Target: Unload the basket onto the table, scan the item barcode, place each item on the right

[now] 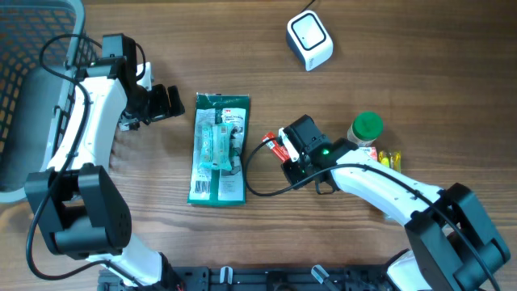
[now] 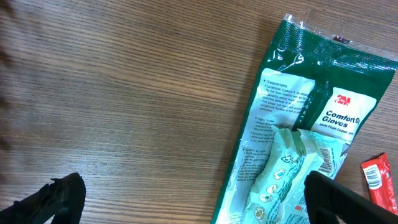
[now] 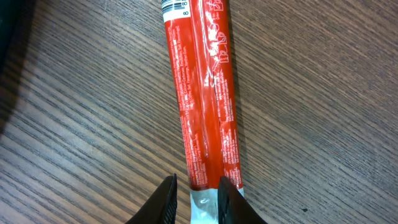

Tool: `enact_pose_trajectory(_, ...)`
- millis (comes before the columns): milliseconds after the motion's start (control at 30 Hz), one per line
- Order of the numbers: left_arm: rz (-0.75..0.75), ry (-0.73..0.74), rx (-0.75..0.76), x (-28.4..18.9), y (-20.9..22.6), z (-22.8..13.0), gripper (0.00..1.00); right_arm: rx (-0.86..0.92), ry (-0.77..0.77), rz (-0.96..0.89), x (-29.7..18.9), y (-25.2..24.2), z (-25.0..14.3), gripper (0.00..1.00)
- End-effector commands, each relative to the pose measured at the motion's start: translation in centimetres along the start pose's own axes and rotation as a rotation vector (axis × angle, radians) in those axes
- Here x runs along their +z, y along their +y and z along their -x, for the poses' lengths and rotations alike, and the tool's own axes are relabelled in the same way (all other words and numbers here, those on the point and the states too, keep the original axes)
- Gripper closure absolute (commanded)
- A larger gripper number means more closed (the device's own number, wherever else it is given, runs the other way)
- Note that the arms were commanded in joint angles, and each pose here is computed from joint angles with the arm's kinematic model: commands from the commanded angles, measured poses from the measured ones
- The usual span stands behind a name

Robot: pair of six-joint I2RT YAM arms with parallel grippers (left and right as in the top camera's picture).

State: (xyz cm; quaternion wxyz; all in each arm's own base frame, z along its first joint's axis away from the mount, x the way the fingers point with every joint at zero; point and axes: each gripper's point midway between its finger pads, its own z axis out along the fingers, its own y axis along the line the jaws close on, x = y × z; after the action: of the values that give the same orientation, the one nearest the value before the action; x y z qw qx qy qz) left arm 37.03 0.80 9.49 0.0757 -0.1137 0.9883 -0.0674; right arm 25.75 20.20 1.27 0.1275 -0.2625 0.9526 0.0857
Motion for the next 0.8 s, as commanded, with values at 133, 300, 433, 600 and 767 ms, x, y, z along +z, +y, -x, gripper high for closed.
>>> enact_pose_trajectory(133,-0.009,-0.009,0.003,-0.3,-0.1,0.0,0.0,-0.024,-0.005,-0.083,1.1,-1.7,-1.6,0.72)
enact_pose_trajectory(300,-0.01,-0.009,0.003,-0.3,-0.1,0.0,0.0,-0.024,-0.01,-0.122,1.7,-2.5,-2.4,0.72)
enact_pose_trajectory(433,-0.01,-0.009,0.003,-0.3,-0.1,0.0,0.0,-0.068,-0.004,-0.123,1.7,-2.5,-2.5,0.76)
enact_pose_trajectory(600,-0.01,-0.009,0.003,-0.3,-0.1,0.0,0.0,-0.101,0.021,-0.114,2.3,-2.4,-3.1,0.83)
enact_pose_trajectory(767,-0.01,-0.009,0.003,-0.3,-0.1,0.0,0.0,-0.079,-0.069,0.023,-0.4,0.4,0.0,0.96)
